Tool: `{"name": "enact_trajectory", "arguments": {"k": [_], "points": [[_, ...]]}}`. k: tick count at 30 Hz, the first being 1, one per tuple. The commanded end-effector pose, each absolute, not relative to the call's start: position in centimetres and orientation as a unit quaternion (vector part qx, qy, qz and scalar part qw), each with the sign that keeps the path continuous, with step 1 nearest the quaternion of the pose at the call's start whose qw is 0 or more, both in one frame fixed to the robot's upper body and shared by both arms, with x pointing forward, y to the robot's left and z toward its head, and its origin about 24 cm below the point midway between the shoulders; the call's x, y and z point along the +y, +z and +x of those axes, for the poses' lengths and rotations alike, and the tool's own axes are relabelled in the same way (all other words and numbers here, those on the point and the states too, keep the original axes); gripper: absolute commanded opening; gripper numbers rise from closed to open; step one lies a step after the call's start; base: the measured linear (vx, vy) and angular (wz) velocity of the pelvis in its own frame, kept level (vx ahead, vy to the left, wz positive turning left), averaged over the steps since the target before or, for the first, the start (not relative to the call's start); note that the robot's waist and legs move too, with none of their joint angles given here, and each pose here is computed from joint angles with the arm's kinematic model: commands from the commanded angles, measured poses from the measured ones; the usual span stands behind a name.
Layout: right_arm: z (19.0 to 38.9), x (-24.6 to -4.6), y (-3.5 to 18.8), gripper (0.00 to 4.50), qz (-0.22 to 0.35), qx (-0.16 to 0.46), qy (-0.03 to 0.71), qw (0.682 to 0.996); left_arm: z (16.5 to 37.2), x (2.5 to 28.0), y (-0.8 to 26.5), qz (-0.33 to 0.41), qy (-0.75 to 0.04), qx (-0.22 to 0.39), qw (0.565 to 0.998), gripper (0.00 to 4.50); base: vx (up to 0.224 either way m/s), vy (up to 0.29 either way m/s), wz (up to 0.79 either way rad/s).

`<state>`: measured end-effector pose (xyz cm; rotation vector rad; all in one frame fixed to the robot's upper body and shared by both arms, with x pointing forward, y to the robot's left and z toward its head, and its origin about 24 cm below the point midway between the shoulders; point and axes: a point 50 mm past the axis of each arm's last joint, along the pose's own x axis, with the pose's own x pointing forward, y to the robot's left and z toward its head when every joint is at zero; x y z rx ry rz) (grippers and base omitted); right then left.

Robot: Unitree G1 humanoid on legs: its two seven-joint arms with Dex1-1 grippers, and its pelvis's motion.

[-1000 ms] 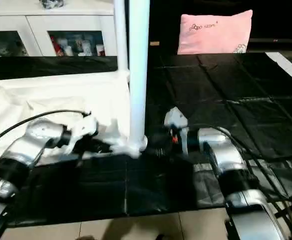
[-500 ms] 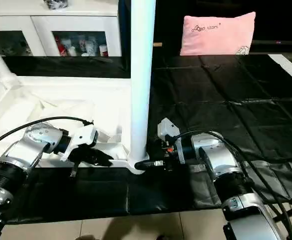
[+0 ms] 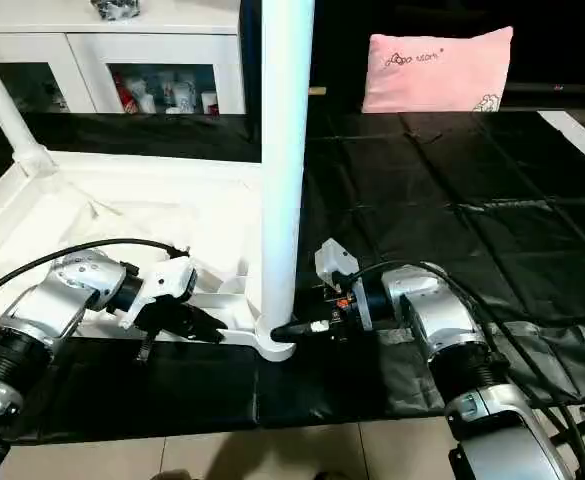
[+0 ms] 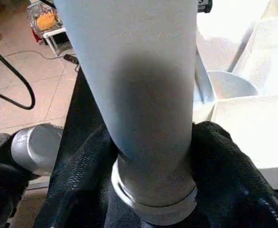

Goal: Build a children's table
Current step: Rotate leg to tighten

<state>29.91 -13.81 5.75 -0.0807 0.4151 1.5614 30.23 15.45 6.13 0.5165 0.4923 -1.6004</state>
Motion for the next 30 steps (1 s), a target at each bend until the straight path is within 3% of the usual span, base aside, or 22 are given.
{"name": "enact_trajectory", "arguments": {"k": [1,4,6,8,12,15,23,24,28,30], "points": [[29.4,-13.4,5.6,2.11,-0.030,0.194,0.717,0.669,29.9,15.0,5.7,0.236,-0.711,0.227,0.623,0.00,0.000,0.000,0.00],[29.3,-13.1,5.4,2.08,-0.024,0.189,0.712,0.676,30.2,14.9,5.7,0.228,-0.700,0.224,0.639,0.00,0.000,0.000,0.00],[29.5,-12.7,5.3,2.07,-0.015,0.172,0.693,0.700,30.7,14.6,5.9,0.207,-0.680,0.224,0.666,0.00,0.000,0.000,0.00],[30.5,-11.9,4.6,2.07,-0.008,0.178,0.632,0.754,32.1,13.9,6.3,0.184,-0.633,0.211,0.722,0.00,0.000,0.000,0.00],[31.7,-10.6,3.4,2.03,-0.011,0.196,0.548,0.813,33.6,12.8,6.6,0.165,-0.575,0.201,0.776,0.00,0.000,0.000,0.00],[33.0,-8.4,2.1,1.99,-0.007,0.229,0.441,0.868,35.2,11.0,7.0,0.141,-0.502,0.201,0.829,0.00,0.000,0.000,0.00],[34.5,-4.7,2.5,1.98,0.004,0.242,0.345,0.907,36.9,9.1,7.2,0.115,-0.405,0.206,0.883,0.00,0.000,0.000,0.00],[34.6,-4.5,2.7,2.52,0.008,0.240,0.340,0.909,37.0,9.0,7.1,0.116,-0.401,0.207,0.885,0.00,0.000,0.000,0.00],[35.0,-4.4,3.2,2.67,0.023,0.227,0.339,0.913,37.0,9.1,7.0,0.121,-0.401,0.209,0.883,0.00,0.000,0.000,0.00],[35.4,-5.4,3.4,3.07,0.020,0.216,0.334,0.917,36.7,9.7,6.8,0.128,-0.419,0.207,0.875,0.00,0.000,0.000,0.00]]}}
